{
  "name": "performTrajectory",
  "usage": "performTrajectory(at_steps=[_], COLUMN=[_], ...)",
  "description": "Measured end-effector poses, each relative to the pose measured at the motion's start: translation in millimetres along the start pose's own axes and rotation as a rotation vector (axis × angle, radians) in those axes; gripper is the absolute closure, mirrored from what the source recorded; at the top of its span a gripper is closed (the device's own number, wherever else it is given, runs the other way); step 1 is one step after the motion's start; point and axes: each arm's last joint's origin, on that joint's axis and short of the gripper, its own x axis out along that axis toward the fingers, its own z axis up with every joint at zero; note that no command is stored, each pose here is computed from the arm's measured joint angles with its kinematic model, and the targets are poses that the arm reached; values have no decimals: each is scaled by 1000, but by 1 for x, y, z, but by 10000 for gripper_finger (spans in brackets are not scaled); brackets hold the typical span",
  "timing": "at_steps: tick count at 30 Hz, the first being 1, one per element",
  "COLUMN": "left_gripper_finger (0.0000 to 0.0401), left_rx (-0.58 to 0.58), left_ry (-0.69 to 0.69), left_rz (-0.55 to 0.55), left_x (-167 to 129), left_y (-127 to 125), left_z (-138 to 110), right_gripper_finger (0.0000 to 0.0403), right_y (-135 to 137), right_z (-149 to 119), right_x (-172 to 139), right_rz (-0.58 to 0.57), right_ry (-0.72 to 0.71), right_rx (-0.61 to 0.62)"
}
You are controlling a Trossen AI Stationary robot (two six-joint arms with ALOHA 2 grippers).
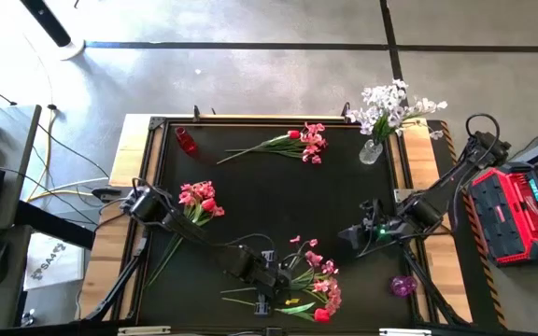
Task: Sort flowers into vase by color
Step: Put the bottom pink flowers into the red flower vase
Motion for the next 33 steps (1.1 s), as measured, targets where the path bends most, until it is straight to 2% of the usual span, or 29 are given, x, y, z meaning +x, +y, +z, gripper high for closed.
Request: performTrajectory(at_steps=[5, 10, 13, 18, 21, 25, 28, 33], left_gripper_finger=[230, 237, 273, 371, 392, 392, 397, 399], left_rx=[-42, -95, -92, -63, -88, -92, -98, -77], left_ry=[41, 53, 46, 46, 51, 26, -17, -99], left_rz=[33, 39, 62, 67, 28, 19, 13, -8], left_x=[23, 30, 29, 27, 24, 12, -6, -46], left_y=[9, 16, 20, 34, 47, 64, 80, 107], left_z=[-6, -6, -4, 2, 9, 21, 34, 54], right_gripper_finger=[277, 277, 277, 277, 277, 277, 277, 277], right_y=[0, 0, -3, -6, -8, -19, -27, -32], right_z=[0, 1, 1, 2, 2, 4, 5, 6], right_x=[0, 0, 0, 0, 0, -2, -5, -7], right_rz=[2, 0, -20, -50, -70, -172, -249, -298], right_ry=[-13, -33, -39, -43, -42, -30, -44, -55], right_rx=[-1, -10, -24, -42, -52, -36, -37, -54])
